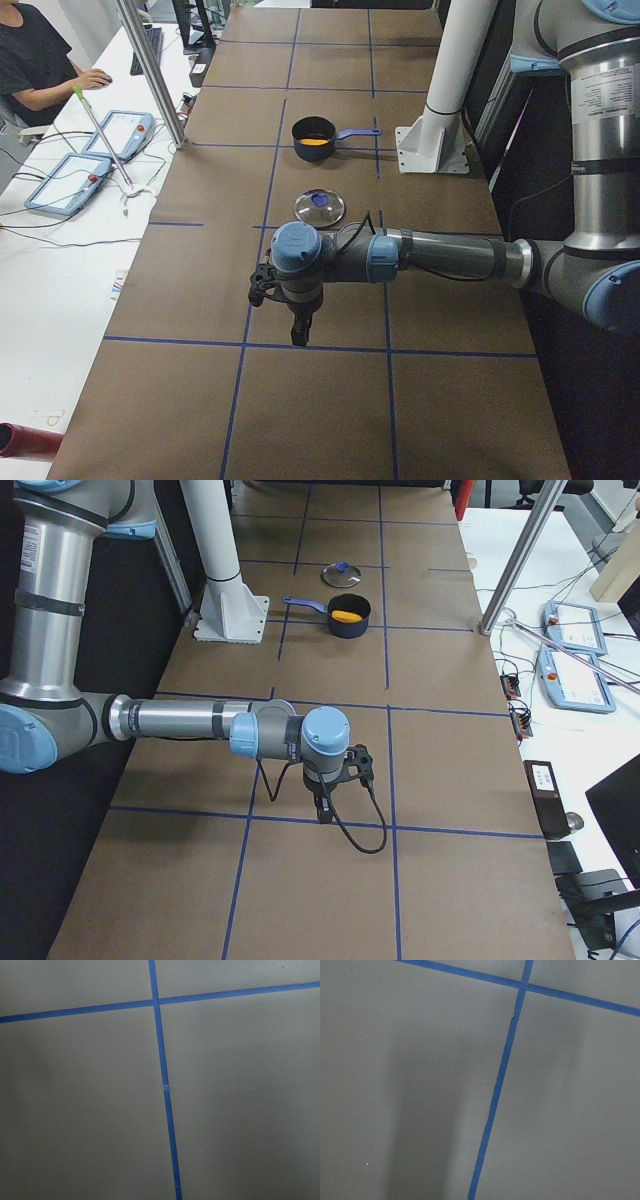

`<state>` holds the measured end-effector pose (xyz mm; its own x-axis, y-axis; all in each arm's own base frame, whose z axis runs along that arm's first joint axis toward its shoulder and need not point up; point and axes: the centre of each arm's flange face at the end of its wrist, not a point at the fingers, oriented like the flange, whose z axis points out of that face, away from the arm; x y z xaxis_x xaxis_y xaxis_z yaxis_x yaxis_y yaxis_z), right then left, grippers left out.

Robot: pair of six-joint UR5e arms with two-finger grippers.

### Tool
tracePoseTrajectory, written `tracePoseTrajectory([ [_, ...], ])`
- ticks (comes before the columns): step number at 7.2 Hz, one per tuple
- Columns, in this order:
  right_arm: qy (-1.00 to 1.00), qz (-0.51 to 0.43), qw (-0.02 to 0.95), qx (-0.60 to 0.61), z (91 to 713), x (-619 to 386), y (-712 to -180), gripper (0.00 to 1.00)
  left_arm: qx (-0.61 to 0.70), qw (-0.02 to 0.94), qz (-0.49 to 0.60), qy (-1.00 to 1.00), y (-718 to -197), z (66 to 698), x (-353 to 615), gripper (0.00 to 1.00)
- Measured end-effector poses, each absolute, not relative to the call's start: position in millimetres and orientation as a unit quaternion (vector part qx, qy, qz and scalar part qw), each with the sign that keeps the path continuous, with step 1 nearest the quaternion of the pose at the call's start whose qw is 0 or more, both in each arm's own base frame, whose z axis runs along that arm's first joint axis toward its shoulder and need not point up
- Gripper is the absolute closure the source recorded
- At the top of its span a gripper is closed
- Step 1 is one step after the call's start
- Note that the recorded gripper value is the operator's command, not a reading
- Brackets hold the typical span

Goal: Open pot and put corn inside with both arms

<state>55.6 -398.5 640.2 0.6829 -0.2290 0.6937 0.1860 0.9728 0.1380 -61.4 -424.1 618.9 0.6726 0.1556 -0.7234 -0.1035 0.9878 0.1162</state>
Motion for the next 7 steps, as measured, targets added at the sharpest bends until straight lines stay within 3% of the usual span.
tracePoseTrajectory([
  [7, -0.382, -0.101, 0.918, 0.025, 642.6, 63.9, -371.9, 0.00, 0.061, 0.915, 0.061, 0.395, -402.4, 648.7, -61.3, 0.00],
])
